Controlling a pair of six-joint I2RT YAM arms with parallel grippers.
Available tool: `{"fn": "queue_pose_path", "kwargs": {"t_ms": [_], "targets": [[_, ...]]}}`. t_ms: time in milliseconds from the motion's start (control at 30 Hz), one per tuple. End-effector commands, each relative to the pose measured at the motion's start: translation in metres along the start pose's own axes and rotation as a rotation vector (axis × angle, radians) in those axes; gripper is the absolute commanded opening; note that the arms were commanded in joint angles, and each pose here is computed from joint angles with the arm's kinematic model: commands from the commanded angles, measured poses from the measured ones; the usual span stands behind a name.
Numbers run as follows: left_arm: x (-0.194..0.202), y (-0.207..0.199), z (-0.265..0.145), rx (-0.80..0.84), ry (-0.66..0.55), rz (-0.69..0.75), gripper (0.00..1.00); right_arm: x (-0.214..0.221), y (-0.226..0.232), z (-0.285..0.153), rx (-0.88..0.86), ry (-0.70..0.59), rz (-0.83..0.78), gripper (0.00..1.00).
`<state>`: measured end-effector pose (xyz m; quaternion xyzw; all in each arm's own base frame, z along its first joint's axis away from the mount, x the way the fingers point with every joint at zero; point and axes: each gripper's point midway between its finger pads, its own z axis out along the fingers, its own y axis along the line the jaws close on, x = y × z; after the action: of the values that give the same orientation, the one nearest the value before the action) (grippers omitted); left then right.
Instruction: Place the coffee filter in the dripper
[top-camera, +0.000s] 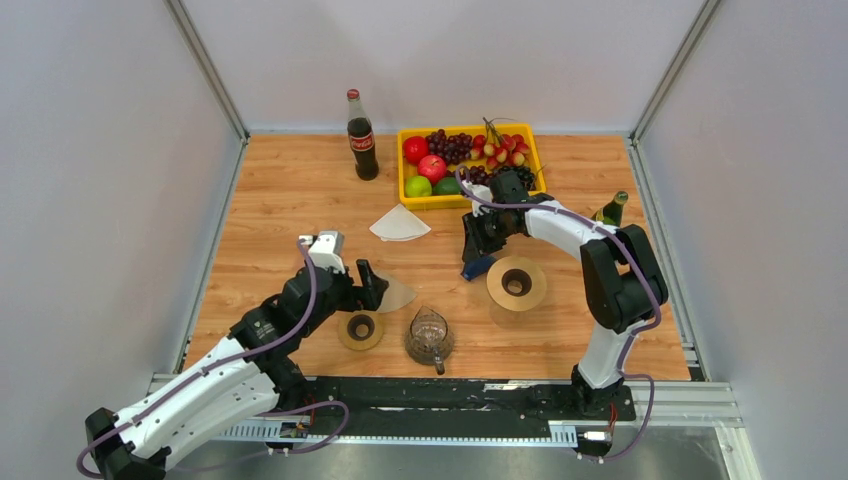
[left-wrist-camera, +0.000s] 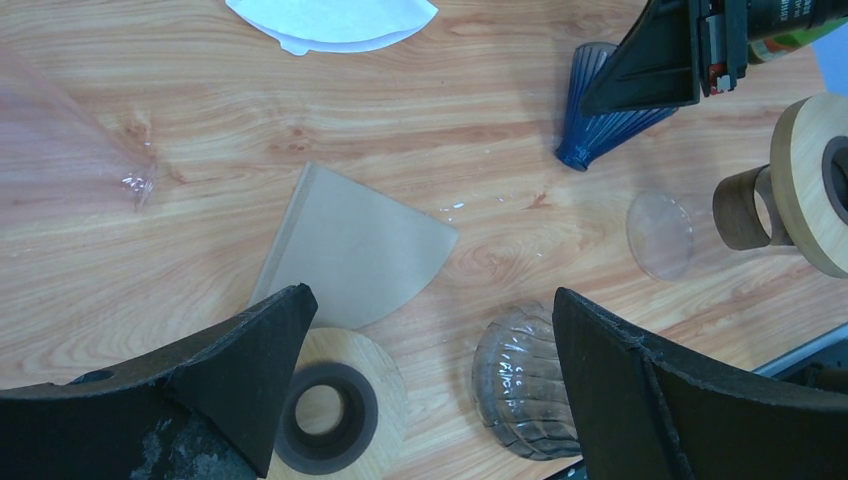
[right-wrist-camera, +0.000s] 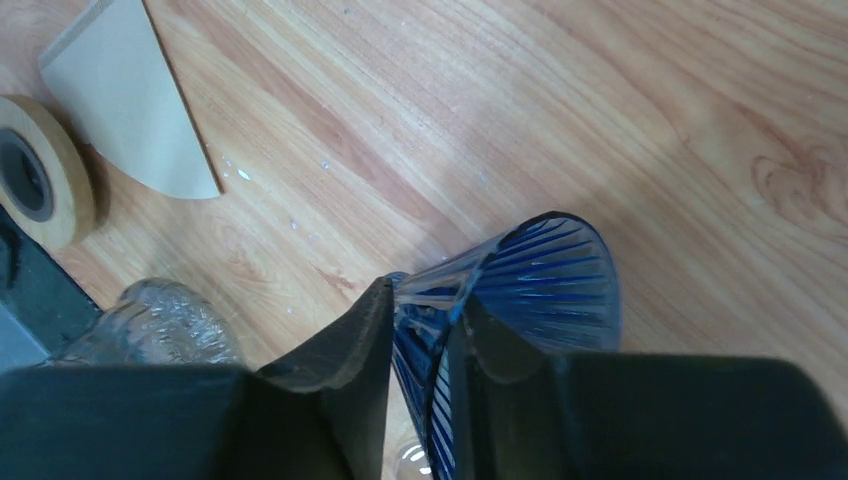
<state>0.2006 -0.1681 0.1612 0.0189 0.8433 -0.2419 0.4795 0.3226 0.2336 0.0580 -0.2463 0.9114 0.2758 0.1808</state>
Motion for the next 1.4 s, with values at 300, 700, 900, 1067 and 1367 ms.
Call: {"fn": "queue_pose_path", "kwargs": {"t_ms": [300,700,900,1067,1367], "targets": [[-0.007,0.0,-0.004,-0.005,-0.033,-0.029,1.0,-0.054,0.043,-0.041,-0.002,-0.16,-0.145,0.0],[-0.015,-0.009,-0.006,0.037,-0.053,-0.016,1.0,-0.06,0.081,-0.146,0.404,-0.291,-0.266,0.0],[-0.013,-0.009,-0.006,0.04,-0.045,-0.013,1.0,-0.027,0.085,-0.187,0.42,-0.328,-0.221,0.0],[-0.01,-0.011,-0.003,0.05,-0.04,-0.025,1.0,-0.001,0.098,-0.213,0.356,-0.363,-0.201,0.02],[-0.012,-0.019,0.002,0.073,-0.028,-0.026,1.0,0.026,0.086,-0.196,0.367,-0.281,-0.17,0.02]]}}
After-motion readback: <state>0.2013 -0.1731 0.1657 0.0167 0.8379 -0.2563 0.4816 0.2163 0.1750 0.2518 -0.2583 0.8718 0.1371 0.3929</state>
